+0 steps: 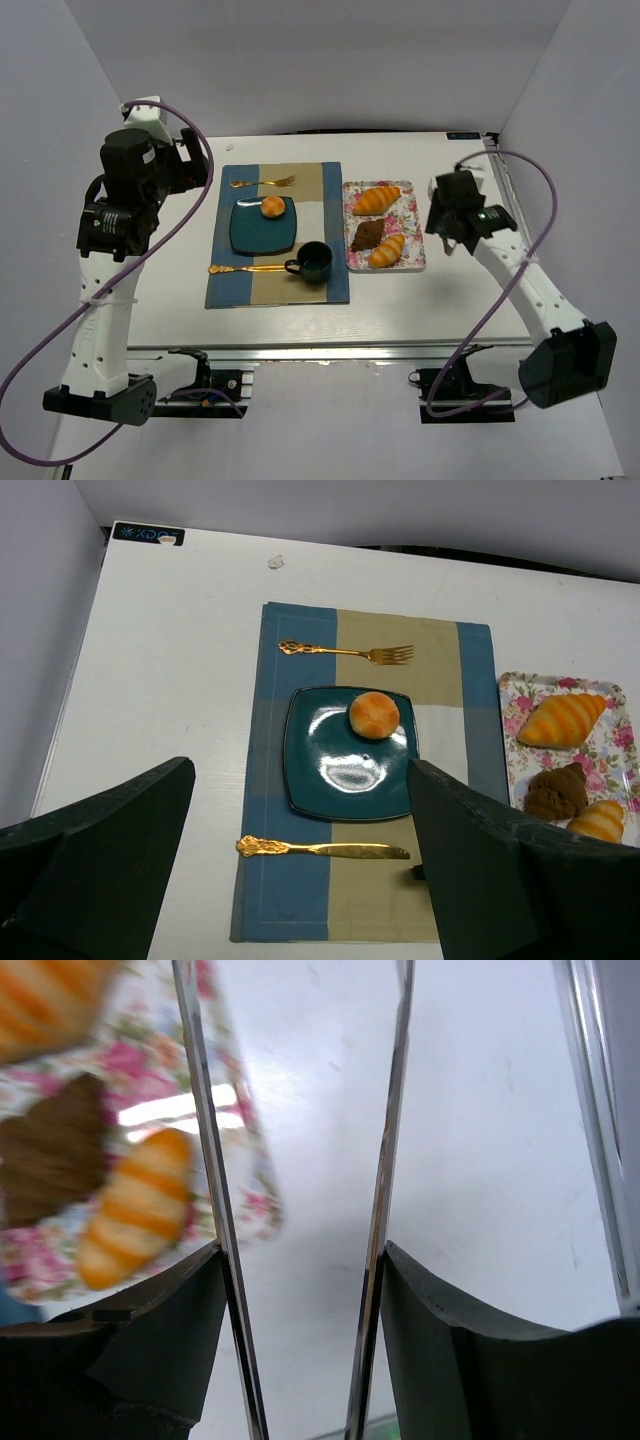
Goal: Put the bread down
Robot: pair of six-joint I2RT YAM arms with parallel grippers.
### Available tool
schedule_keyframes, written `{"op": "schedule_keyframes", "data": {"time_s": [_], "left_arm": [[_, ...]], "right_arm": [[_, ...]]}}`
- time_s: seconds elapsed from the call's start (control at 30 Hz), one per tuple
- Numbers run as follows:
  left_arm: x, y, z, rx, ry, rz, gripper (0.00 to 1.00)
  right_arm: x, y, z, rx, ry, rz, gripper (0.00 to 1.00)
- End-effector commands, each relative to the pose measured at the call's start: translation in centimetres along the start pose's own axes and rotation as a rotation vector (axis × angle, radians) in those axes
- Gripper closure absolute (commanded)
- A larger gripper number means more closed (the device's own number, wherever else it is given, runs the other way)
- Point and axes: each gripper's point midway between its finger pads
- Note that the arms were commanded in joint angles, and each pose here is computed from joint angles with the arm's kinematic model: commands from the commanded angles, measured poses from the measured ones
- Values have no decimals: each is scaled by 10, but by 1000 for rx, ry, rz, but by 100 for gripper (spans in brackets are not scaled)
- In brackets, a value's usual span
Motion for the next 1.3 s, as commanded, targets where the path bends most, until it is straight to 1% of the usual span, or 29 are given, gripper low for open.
{"op": "schedule_keyframes", "data": {"time_s": [0.0, 0.1, 0.17, 0.27, 0.37, 0.43, 0.6, 0.67, 0.8, 0.83, 0.9, 1.03, 1.07, 1.1, 1.17, 1.2, 1.23, 1.27], "left_arm": [[-15, -12, -3, 5, 15, -48, 2], [-14, -12, -5, 4, 24, -46, 2], [-13, -11, -7, 0, 28, -44, 2], [-14, -10, -8, 2, 36, -42, 2], [-17, -10, -7, 3, 34, -44, 2], [-17, -9, -7, 4, 34, -43, 2], [-19, -9, -6, 7, 29, -47, 2], [-19, -9, -5, 7, 27, -46, 2], [-19, -10, -5, 5, 26, -50, 2], [-19, -10, -5, 5, 24, -49, 2], [-19, -10, -5, 5, 21, -49, 2], [-18, -9, -5, 5, 22, -46, 2], [-18, -8, -6, 4, 21, -43, 2], [-19, -9, -5, 5, 18, -44, 2], [-19, -6, -3, 6, 9, -40, 2], [-19, -5, 0, 5, -7, -40, 2], [-19, -3, 2, 6, -15, -37, 2], [-19, -1, 4, 4, -26, -32, 2]], "right_arm": [[9, 21, -30, 44, 24, -5, 35], [26, 48, -52, 96, 59, 51, 35], [36, 59, -58, 116, 64, 81, 35], [57, 86, -72, 126, 107, 168, 35], [68, 106, -81, 143, 132, 235, 35], [73, 114, -83, 151, 131, 258, 34], [81, 140, -80, 168, 102, 365, 32], [82, 152, -77, 177, 92, 410, 30], [79, 168, -74, 205, 99, 475, 18], [78, 170, -73, 210, 97, 477, 14], [76, 171, -74, 214, 99, 475, 11], [68, 162, -76, 218, 111, 470, 11], [64, 146, -79, 230, 119, 430, 11], [54, 144, -82, 243, 135, 446, 11], [33, 108, -83, 289, 121, 347, 11], [21, 103, -83, 301, 114, 342, 11], [6, 89, -80, 319, 75, 285, 11], [-3, 83, -80, 329, 60, 257, 11]]}}
Point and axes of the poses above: each gripper's point midway between its finger pads, its own x axis out along the fingers, its own z axis along the line the jaws close on, y = z × x, and after that the axes turned 4 degrees about -x, right-handed
